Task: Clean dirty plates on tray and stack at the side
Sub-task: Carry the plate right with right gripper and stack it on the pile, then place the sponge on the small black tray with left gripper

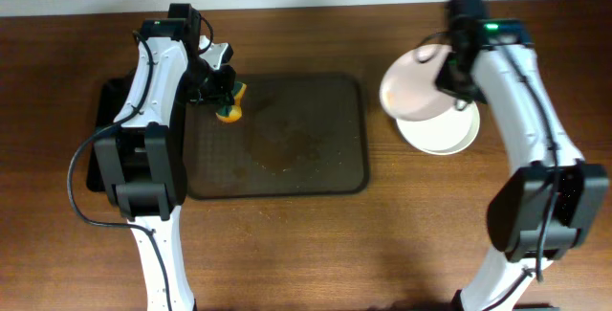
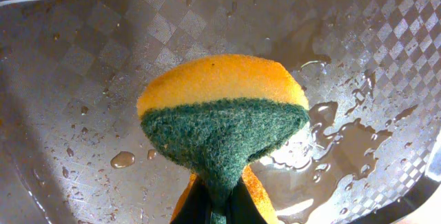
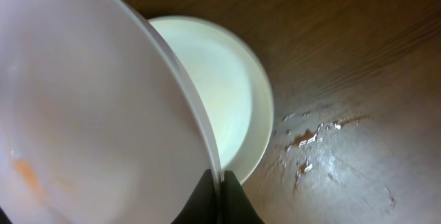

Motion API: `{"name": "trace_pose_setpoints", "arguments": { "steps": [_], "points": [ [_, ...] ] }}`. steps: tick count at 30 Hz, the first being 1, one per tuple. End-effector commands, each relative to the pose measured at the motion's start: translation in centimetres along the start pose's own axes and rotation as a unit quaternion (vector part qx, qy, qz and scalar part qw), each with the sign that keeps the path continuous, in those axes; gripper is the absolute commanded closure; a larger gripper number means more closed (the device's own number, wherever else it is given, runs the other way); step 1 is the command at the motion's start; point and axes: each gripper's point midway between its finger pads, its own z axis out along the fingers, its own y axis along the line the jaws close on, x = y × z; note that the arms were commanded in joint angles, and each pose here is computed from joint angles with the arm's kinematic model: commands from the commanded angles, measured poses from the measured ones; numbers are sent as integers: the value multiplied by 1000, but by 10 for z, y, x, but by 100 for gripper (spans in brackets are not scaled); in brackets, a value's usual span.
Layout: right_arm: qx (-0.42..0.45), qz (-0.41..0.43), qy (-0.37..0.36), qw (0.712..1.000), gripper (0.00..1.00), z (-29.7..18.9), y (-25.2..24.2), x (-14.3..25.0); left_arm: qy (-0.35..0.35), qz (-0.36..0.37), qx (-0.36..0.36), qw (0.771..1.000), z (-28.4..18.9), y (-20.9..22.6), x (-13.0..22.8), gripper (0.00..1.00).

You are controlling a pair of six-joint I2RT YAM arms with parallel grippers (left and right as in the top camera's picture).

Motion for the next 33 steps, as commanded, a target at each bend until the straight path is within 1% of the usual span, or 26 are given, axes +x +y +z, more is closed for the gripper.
{"name": "trace_pose_setpoints", "arguments": {
  "steps": [1,5,9,10,11,12,13,14,16,19,21,22,23,24,25,26,28,30,33],
  "points": [
    [-57,13,35,998,96,13,-19,2,-1,-3,0,1000,-1,0,0,100],
    [-57,37,69,995,96,49,-36,20,-1,-3,0,1000,-1,-1,0,99],
    [-68,37,89,993,96,84,-31,47,-1,-3,0,1000,-1,0,0,99],
    [-73,37,92,992,94,90,-29,53,-1,-3,0,1000,-1,0,0,100],
    [-82,37,97,991,84,94,-26,58,-1,-3,0,1000,-1,0,0,99],
    [-90,37,100,990,67,95,-24,60,-1,-3,0,1000,-1,0,0,100],
    [-98,31,102,989,52,95,-21,61,-3,-2,0,1000,-2,-1,0,99],
    [-116,17,102,988,48,90,-16,60,-5,-1,-1,1000,-6,-2,-1,99],
    [-133,4,99,986,48,80,-11,55,-14,-6,-16,1000,-19,-1,-4,100],
    [-143,-1,80,986,47,56,-8,44,-36,-30,-68,997,-47,8,-5,100],
    [-157,-10,52,986,44,31,-2,35,-57,-46,-109,991,-73,14,-3,99],
    [-167,-18,33,985,40,15,3,31,-67,-56,-135,987,-89,18,1,99],
    [-174,-23,21,984,33,4,7,30,-73,-63,-156,983,-101,22,6,100],
    [-182,-30,8,983,28,-7,12,29,-75,-71,-178,979,-112,26,11,100],
    [-189,-39,-2,981,23,-17,18,30,-72,-79,-220,970,-128,35,21,99],
    [-196,-49,-8,979,21,-25,25,33,-68,-87,-261,959,-140,47,30,99],
    [-204,-72,-10,976,18,-32,40,42,-68,-136,-325,933,-158,71,43,100],
    [-208,-93,-8,974,17,-33,51,49,-72,-170,-339,923,-162,87,48,99],
    [-209,-112,-14,971,17,-36,63,55,-71,-199,-335,918,-154,111,50,100]
  ]
}}
